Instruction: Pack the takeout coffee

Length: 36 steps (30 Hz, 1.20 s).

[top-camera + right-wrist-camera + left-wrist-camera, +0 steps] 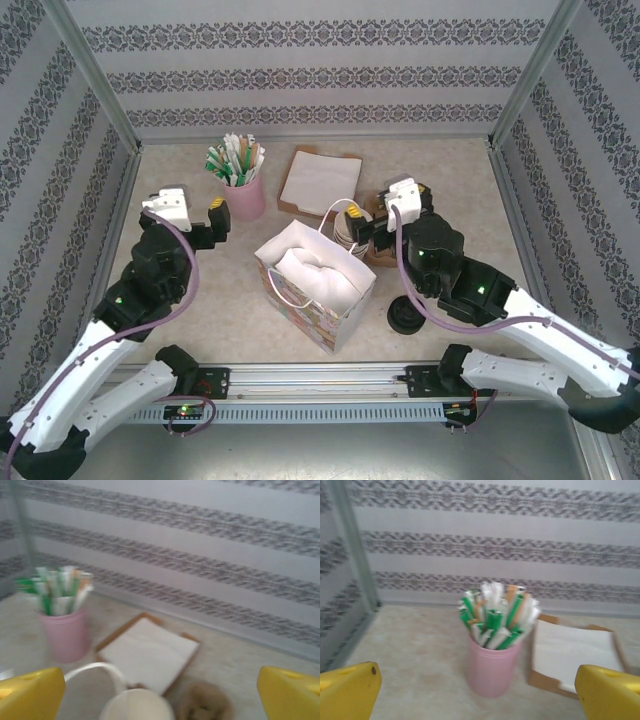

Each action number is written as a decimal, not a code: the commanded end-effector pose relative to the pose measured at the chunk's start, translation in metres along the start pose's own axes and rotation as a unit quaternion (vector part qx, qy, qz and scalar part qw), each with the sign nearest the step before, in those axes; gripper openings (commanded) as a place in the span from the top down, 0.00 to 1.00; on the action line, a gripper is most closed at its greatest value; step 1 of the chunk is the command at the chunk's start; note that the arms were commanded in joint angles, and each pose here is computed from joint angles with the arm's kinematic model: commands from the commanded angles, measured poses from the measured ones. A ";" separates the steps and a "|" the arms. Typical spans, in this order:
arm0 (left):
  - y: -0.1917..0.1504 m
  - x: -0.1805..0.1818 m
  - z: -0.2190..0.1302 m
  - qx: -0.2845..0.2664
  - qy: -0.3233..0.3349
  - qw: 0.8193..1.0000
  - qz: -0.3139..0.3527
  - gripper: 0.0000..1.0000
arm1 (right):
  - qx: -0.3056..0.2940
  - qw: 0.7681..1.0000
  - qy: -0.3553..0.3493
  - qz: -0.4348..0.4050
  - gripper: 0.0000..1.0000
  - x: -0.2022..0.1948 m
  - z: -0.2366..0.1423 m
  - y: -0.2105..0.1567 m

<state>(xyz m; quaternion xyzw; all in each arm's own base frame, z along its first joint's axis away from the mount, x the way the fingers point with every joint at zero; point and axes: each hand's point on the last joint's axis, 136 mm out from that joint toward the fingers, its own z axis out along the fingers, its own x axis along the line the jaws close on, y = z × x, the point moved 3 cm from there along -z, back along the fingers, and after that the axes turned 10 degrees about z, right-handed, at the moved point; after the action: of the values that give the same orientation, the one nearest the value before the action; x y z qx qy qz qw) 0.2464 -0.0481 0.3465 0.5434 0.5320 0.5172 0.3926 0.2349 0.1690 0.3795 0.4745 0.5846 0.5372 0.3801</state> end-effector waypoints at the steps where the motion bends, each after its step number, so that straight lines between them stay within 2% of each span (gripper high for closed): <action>1: 0.006 0.038 0.011 -0.042 0.133 0.990 -0.001 0.00 | -0.060 0.994 -0.090 0.010 0.02 -0.045 0.009 0.014; 3: -0.013 0.054 0.023 -0.016 0.164 0.986 -0.034 0.00 | -0.051 0.993 -0.101 0.034 0.02 -0.070 0.021 0.000; 6: -0.040 0.062 0.045 0.026 0.159 0.985 -0.054 0.00 | -0.043 0.987 -0.136 0.075 0.02 -0.111 0.035 -0.024; 8: -0.059 0.068 0.054 0.053 0.186 0.980 -0.050 0.00 | -0.049 0.978 -0.171 0.106 0.02 -0.137 0.042 -0.042; 11: -0.088 0.075 0.064 0.061 0.228 0.971 -0.032 0.00 | -0.063 0.962 -0.216 0.155 0.02 -0.171 0.049 -0.072; 15: -0.129 0.084 0.076 0.103 0.271 0.957 0.000 0.00 | -0.053 0.950 -0.268 0.148 0.02 -0.201 0.056 -0.110; 18: -0.152 0.085 0.087 0.134 0.284 0.949 0.024 0.00 | -0.011 0.949 -0.287 0.127 0.02 -0.210 0.070 -0.142; 22: -0.176 0.082 0.096 0.140 0.278 0.950 0.014 0.00 | 0.019 0.954 -0.287 0.092 0.02 -0.211 0.083 -0.180; 28: -0.211 0.080 0.105 0.140 0.251 0.958 -0.003 0.00 | 0.008 0.963 -0.263 0.064 0.02 -0.208 0.082 -0.179; 31: -0.214 0.076 0.111 0.134 0.227 0.965 -0.001 0.00 | 0.029 0.955 -0.292 0.049 0.02 -0.218 0.080 -0.193; 34: -0.211 0.070 0.117 0.122 0.204 0.971 0.003 0.00 | 0.045 0.957 -0.279 0.068 0.02 -0.219 0.077 -0.216; 36: -0.210 0.067 0.121 0.111 0.188 0.976 0.006 0.00 | 0.030 0.957 -0.279 0.074 0.02 -0.219 0.079 -0.216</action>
<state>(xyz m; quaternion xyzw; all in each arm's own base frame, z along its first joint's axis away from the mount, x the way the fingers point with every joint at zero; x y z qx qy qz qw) 0.3077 0.0634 0.1149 0.4888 0.6712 0.5327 0.1634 0.3362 -0.0159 0.1463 0.6619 0.4426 0.3751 0.4747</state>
